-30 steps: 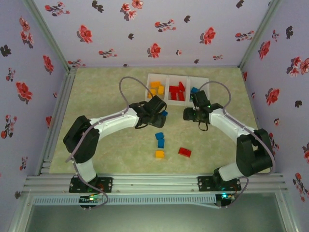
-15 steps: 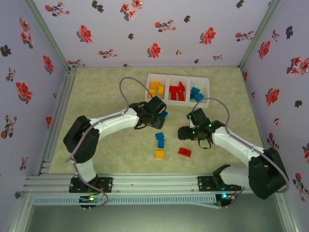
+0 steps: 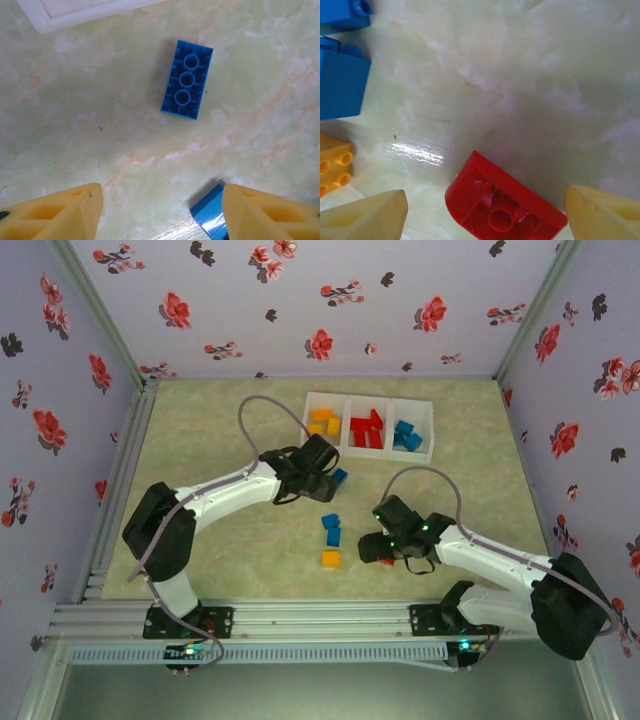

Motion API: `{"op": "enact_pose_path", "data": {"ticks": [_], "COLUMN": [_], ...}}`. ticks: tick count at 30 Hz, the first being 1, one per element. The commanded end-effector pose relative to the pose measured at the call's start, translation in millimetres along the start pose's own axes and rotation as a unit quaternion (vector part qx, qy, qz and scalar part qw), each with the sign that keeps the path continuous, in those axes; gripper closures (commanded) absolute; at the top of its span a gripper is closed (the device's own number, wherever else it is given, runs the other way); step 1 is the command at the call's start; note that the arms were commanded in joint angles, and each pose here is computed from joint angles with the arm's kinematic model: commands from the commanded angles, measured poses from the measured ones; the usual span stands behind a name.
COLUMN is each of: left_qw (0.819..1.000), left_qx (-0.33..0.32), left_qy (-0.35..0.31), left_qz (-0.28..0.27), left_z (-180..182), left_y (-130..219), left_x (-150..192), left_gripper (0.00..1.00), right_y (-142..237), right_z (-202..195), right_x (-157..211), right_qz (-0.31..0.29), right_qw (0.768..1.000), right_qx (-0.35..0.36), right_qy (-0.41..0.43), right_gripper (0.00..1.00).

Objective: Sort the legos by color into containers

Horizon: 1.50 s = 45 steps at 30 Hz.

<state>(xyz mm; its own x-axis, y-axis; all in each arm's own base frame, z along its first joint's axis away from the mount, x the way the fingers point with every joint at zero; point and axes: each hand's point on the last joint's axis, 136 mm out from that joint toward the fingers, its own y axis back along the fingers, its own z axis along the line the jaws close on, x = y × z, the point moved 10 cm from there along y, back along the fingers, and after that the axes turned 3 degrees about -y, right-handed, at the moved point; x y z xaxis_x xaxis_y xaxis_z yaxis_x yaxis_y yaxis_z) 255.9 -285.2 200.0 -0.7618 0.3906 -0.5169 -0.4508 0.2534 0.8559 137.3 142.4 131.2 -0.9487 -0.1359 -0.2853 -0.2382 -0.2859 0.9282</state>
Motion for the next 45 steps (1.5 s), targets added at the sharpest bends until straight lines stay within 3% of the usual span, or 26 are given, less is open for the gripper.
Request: {"op": "enact_pose_path", "data": {"ticks": [1,11,15,20,25,31,39,45], "left_qw": [1.0,1.0,1.0,1.0,1.0,0.999,0.999,0.999], "left_qx": [-0.013,-0.019,-0.019,-0.02,-0.021,-0.019,-0.017,-0.016], "left_qy": [-0.006,-0.001,-0.001,0.001,0.003,0.008,0.016,0.027], "left_qz": [-0.003,-0.009,-0.011,-0.013,-0.018,-0.025,-0.029,-0.031], "left_z": [6.9,11.6,12.0,14.4,16.2,18.1,22.4,25.7], "left_y": [10.5,16.8,18.5,21.4,26.6,33.0,39.7,44.0], "left_x": [2.1,5.7,6.1,8.3,10.4,11.5,20.2,27.4], "left_gripper": [0.36,0.36,0.36,0.36,0.36,0.36,0.36,0.36], "right_y": [-5.1,-8.9,-11.0,-12.8,-1.3,31.4,86.2,78.5], "right_z": [-1.4,6.1,6.6,6.6,12.5,17.7,13.4,0.0], "right_x": [4.7,20.0,20.3,17.3,3.2,-48.2,-152.9,-238.0], "right_qz": [0.004,0.025,0.028,0.025,-0.016,-0.088,-0.182,-0.205], "right_qw": [1.0,0.999,0.999,0.997,0.997,0.993,0.981,0.977], "right_qx": [0.024,0.034,0.044,0.069,0.076,0.077,0.065,0.047], "right_qy": [-0.007,0.003,0.005,0.005,0.004,-0.009,-0.016,-0.041], "right_gripper": [0.19,0.34,0.46,0.68,0.76,0.78,0.78,0.78]}}
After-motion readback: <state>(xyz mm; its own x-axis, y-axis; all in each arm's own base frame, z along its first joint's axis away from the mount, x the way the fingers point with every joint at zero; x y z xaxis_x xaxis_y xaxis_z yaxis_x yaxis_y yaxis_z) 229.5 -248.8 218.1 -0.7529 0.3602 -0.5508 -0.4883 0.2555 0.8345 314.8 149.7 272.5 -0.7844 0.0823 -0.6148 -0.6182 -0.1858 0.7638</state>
